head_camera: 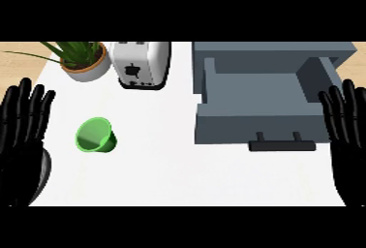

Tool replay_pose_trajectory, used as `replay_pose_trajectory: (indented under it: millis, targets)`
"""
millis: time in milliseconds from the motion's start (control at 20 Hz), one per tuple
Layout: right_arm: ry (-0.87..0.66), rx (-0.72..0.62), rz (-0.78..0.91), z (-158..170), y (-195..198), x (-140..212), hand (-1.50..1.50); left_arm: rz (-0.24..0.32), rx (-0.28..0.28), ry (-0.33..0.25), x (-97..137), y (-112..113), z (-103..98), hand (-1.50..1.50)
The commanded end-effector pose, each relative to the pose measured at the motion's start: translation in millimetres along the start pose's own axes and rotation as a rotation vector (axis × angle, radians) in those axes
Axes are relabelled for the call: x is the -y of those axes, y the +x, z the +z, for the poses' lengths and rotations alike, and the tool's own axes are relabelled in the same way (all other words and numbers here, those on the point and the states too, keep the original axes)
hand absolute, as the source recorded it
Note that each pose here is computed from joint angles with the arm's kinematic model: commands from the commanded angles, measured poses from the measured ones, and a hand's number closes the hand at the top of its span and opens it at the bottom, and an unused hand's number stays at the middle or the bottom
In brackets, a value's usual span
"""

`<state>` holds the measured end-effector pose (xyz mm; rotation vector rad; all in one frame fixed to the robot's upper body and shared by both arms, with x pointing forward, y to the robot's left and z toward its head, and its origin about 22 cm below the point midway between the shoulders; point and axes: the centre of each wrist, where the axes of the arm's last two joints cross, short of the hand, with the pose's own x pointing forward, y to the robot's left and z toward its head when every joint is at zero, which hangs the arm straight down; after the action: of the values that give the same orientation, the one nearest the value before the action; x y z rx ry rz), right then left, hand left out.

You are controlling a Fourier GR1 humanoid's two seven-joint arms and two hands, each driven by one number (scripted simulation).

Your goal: Pick up the cup, place it into the drawer and close the drawer

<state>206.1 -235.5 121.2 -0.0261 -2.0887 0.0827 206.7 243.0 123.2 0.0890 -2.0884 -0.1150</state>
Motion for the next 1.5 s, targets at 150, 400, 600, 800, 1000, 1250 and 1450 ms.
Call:
replay_pose_trajectory:
  millis: [150,400,600,800,1000,1250,1450]
  targets:
    - [-0.044,0.029,0.044,-4,6,-6,-1.5,0.16,0.024,-0.241,-8,-10,-8,-1.5]
    - [0.076,-0.049,0.112,-6,-7,17,-1.5,0.404,-0.156,-0.282,-17,-28,2,-1.5]
    - [0.092,-0.074,0.089,6,-10,10,-1.5,0.442,-0.195,-0.261,-54,-45,12,-1.5]
    - [0.056,-0.039,0.087,2,-17,31,-1.5,0.416,-0.224,-0.245,-64,-76,15,-1.5]
    - [0.085,-0.052,0.115,-27,-9,17,-1.5,0.358,-0.263,-0.212,-67,-99,18,-1.5]
    - [0.073,-0.061,0.096,-25,-17,6,-1.5,0.286,-0.291,-0.15,-93,-126,38,-1.5]
    - [0.077,-0.047,0.094,5,-32,26,-1.5,0.239,-0.345,-0.115,-88,-155,40,-1.5]
